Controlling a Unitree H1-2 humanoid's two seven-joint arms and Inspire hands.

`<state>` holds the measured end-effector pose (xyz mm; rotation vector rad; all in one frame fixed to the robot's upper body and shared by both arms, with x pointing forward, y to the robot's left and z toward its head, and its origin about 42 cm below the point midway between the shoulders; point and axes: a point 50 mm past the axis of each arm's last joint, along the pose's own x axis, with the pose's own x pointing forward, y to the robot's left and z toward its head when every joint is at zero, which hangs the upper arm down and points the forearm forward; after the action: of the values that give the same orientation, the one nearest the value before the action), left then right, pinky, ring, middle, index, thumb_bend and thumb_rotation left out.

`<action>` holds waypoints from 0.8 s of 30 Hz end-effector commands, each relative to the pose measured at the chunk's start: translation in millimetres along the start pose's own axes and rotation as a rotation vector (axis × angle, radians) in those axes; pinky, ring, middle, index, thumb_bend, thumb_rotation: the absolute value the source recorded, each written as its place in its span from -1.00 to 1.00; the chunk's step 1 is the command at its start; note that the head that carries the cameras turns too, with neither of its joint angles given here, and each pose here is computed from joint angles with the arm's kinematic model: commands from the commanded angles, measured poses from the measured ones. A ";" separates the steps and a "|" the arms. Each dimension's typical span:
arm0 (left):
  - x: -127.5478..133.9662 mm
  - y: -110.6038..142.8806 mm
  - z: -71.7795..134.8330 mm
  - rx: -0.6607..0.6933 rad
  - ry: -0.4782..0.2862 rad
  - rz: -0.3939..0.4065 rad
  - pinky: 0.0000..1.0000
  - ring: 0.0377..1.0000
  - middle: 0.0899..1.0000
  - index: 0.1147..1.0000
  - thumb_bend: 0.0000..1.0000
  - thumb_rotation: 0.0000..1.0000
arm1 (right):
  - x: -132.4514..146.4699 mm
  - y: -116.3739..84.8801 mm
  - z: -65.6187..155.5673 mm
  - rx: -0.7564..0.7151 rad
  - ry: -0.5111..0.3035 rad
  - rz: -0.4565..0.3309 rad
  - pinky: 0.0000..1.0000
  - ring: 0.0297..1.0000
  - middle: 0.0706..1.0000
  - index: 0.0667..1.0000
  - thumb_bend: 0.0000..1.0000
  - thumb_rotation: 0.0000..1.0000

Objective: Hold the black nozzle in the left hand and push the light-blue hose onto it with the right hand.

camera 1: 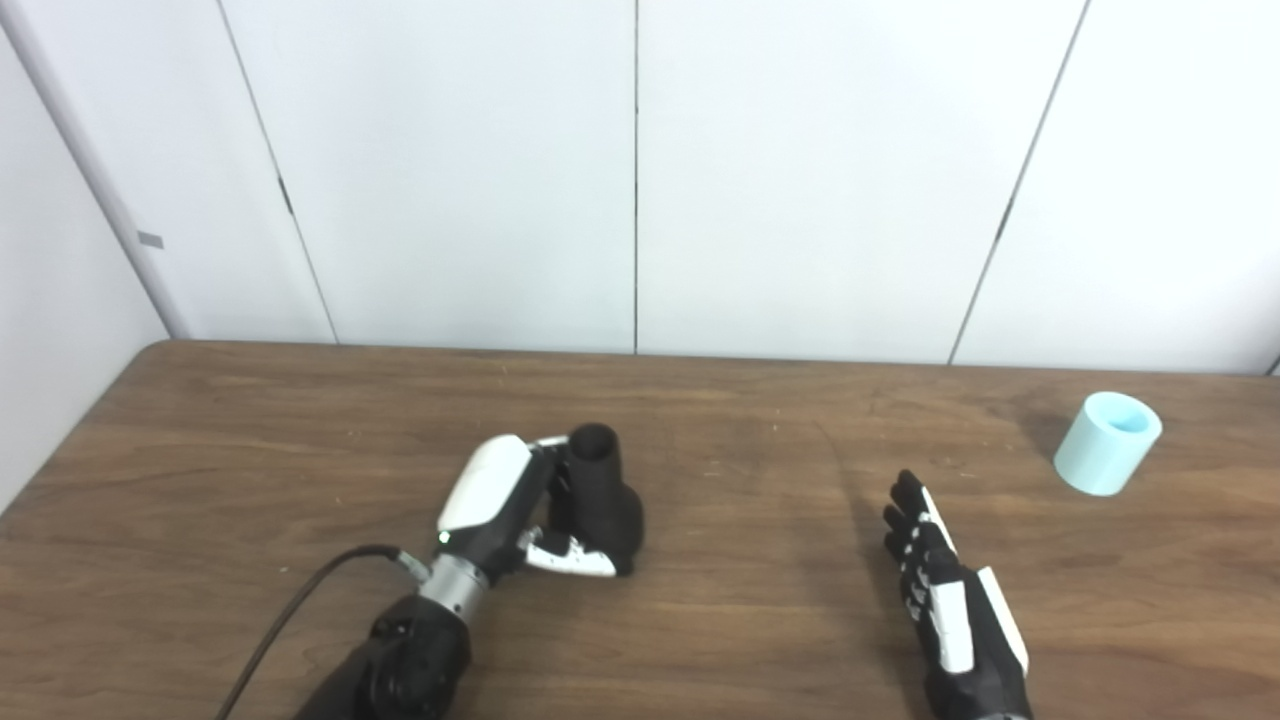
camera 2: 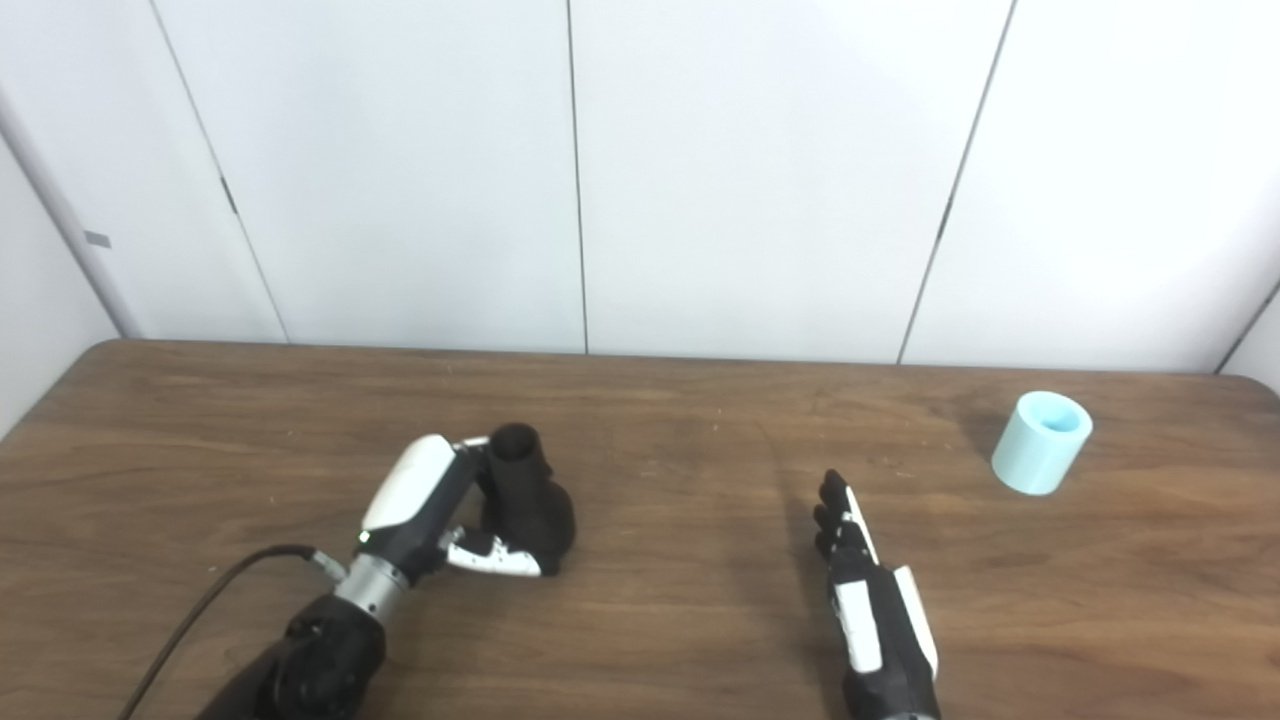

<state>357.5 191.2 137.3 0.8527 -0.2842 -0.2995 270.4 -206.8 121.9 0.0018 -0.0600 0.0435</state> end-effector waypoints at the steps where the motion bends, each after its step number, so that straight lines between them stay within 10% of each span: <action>1: -35.5 -67.6 5.9 -0.030 0.057 -0.340 -0.08 0.00 -0.02 -0.16 0.04 -0.84 | -1.8 11.5 2.4 0.011 0.011 0.017 1.00 1.00 1.00 1.00 0.39 1.00; 24: -48.0 -94.2 8.0 -0.004 0.029 -0.440 -0.17 -0.12 -0.14 -0.16 0.04 -0.84 | 7.1 8.1 28.4 0.016 0.010 0.012 0.90 0.83 0.84 0.86 0.46 0.99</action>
<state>337.1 143.8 134.8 0.8388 -0.3410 -0.4629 268.9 -200.8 135.0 0.0022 -0.0154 0.0235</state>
